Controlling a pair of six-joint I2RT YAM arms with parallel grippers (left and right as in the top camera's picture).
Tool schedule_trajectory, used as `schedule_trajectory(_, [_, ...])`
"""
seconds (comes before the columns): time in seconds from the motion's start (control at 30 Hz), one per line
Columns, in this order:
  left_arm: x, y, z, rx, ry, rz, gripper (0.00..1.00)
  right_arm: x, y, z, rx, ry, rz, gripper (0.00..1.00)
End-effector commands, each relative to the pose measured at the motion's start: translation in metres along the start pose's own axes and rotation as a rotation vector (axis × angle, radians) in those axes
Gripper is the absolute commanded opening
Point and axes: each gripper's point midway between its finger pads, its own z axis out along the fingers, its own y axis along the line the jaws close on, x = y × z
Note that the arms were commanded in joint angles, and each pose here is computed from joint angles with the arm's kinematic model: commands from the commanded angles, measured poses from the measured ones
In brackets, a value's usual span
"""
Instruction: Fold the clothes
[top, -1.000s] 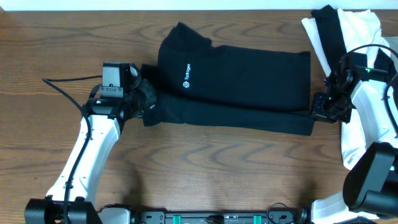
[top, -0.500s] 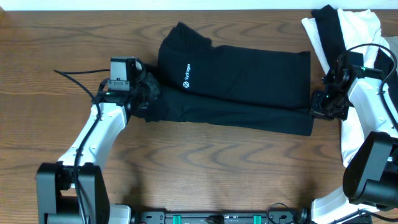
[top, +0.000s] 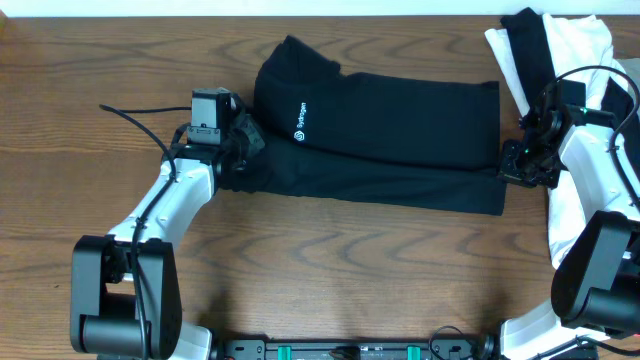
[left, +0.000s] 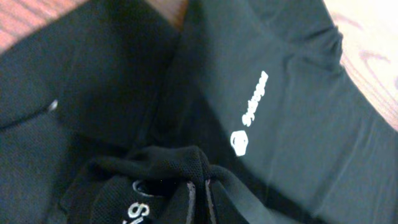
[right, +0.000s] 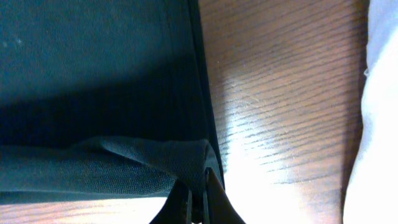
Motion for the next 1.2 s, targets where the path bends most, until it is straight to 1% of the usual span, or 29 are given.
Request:
schedule_trajectory(0.0, [-0.016, -0.001, -0.001, -0.017, -0.064, 0.031, 0.07, 0.004, -0.003, 0.007, 0.003, 0.015, 0.027, 0.01])
schedule_trajectory(0.2, [-0.027, -0.009, -0.002, 0.015, -0.108, 0.040, 0.06, 0.005, -0.004, 0.013, 0.003, 0.013, 0.030, 0.01])
schedule_trajectory(0.57, [-0.025, -0.008, -0.002, 0.008, -0.102, 0.039, 0.07, 0.001, -0.004, 0.021, -0.001, -0.019, 0.027, 0.02])
schedule_trajectory(0.6, [-0.024, -0.007, -0.002, 0.007, -0.099, 0.038, 0.13, -0.001, -0.003, 0.021, -0.003, -0.029, 0.027, 0.04])
schedule_trajectory(0.67, [-0.020, -0.005, -0.001, 0.001, -0.091, 0.038, 0.30, -0.006, -0.003, 0.021, -0.006, -0.050, 0.026, 0.19])
schedule_trajectory(0.73, [-0.016, -0.002, 0.000, -0.012, -0.073, 0.035, 0.57, -0.013, -0.003, 0.020, -0.006, -0.078, 0.037, 0.35])
schedule_trajectory(0.8, [-0.013, 0.001, 0.000, -0.022, -0.059, 0.052, 0.69, -0.018, -0.002, 0.020, -0.010, -0.098, 0.046, 0.45])
schedule_trajectory(0.87, [-0.009, 0.004, 0.000, -0.033, -0.045, 0.072, 0.71, -0.021, -0.001, 0.019, -0.012, -0.109, 0.046, 0.45])
schedule_trajectory(0.93, [-0.004, 0.008, 0.000, -0.049, -0.022, 0.091, 0.71, -0.022, -0.001, 0.019, -0.013, -0.114, 0.045, 0.42])
schedule_trajectory(1.07, [0.005, 0.015, 0.000, -0.077, 0.018, 0.098, 0.70, -0.019, 0.000, 0.019, -0.020, -0.102, 0.044, 0.31])
schedule_trajectory(1.1, [0.007, 0.015, 0.000, -0.077, 0.026, 0.108, 0.68, -0.019, 0.002, 0.019, -0.030, -0.098, 0.044, 0.28])
schedule_trajectory(1.17, [0.010, 0.017, -0.001, -0.085, 0.037, 0.111, 0.63, -0.016, 0.006, 0.019, -0.052, -0.087, 0.043, 0.18])
